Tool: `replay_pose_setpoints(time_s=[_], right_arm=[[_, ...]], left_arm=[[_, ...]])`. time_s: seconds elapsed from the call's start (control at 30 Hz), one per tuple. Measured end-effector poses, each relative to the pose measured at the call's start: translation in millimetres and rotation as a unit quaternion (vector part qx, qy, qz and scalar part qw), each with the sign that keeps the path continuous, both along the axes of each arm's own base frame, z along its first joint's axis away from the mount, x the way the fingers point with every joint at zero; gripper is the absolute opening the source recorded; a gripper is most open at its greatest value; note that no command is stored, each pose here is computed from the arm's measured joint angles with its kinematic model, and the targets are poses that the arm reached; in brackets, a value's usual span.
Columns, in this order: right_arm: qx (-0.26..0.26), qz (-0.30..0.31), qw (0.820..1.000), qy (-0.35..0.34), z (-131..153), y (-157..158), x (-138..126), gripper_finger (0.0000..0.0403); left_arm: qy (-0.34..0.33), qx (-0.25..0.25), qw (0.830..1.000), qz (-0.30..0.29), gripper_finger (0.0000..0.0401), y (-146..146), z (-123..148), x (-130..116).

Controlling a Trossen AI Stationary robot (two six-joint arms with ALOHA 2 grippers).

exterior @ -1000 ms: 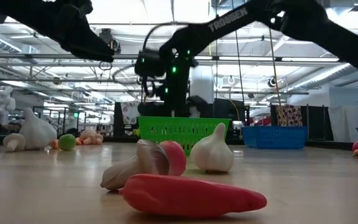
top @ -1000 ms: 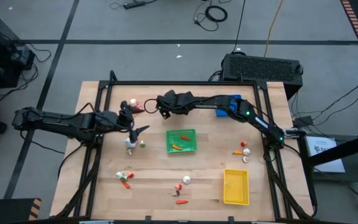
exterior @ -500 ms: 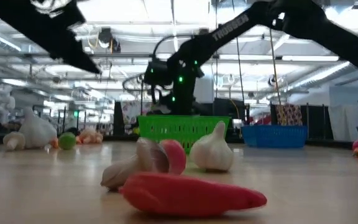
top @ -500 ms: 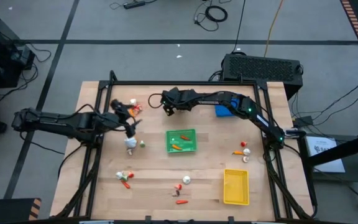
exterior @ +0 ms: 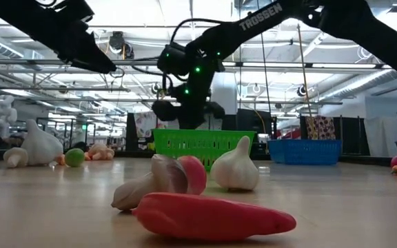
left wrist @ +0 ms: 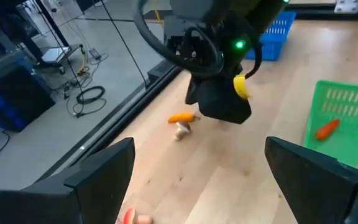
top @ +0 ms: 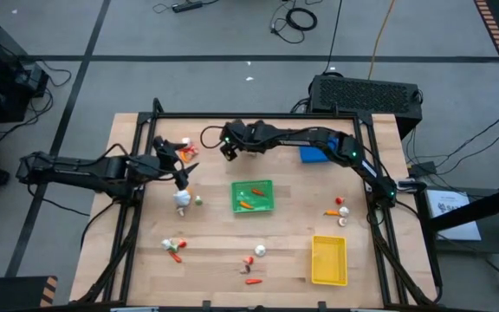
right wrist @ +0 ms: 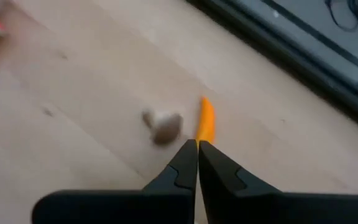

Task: Sort produce into baskets
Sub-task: Put the yellow chili pepper into the green bin

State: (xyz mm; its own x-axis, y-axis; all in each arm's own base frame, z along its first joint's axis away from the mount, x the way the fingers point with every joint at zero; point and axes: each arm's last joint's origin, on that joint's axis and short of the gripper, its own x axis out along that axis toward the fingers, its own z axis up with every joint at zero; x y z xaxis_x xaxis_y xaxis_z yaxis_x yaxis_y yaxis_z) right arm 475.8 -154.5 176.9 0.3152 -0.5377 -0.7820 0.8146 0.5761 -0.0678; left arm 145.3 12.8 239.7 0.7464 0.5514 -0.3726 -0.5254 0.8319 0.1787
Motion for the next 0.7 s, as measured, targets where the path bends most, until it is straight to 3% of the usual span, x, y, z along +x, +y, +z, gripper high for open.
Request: replay_pose_setpoints(time_s=[0.13, 0.3, 0.53, 0.7], right_arm=[[-0.003, 0.043, 0.999, 0.014, 6.4, -9.7, 0.3, 0.0009], [0.106, 0.073, 0.991, -0.041, 12.3, -36.7, -7.1, 0.0031], [0.163, 0.043, 0.984, -0.057, 11.7, -77.4, -28.6, 0.0122], [0.204, 0.032, 0.977, -0.049, 9.8, -82.2, -36.7, 0.0179]], left_arm=[[0.002, 0.005, 1.000, -0.003, 0.0365, -0.1, 0.0, 1.4], [-0.011, 0.007, 1.000, -0.007, 0.0365, -0.3, 2.5, 2.7], [-0.016, 0.013, 1.000, -0.011, 0.0365, -0.3, 4.3, 3.5], [-0.025, 0.026, 0.999, -0.018, 0.0365, -0.4, 7.3, 4.7]])
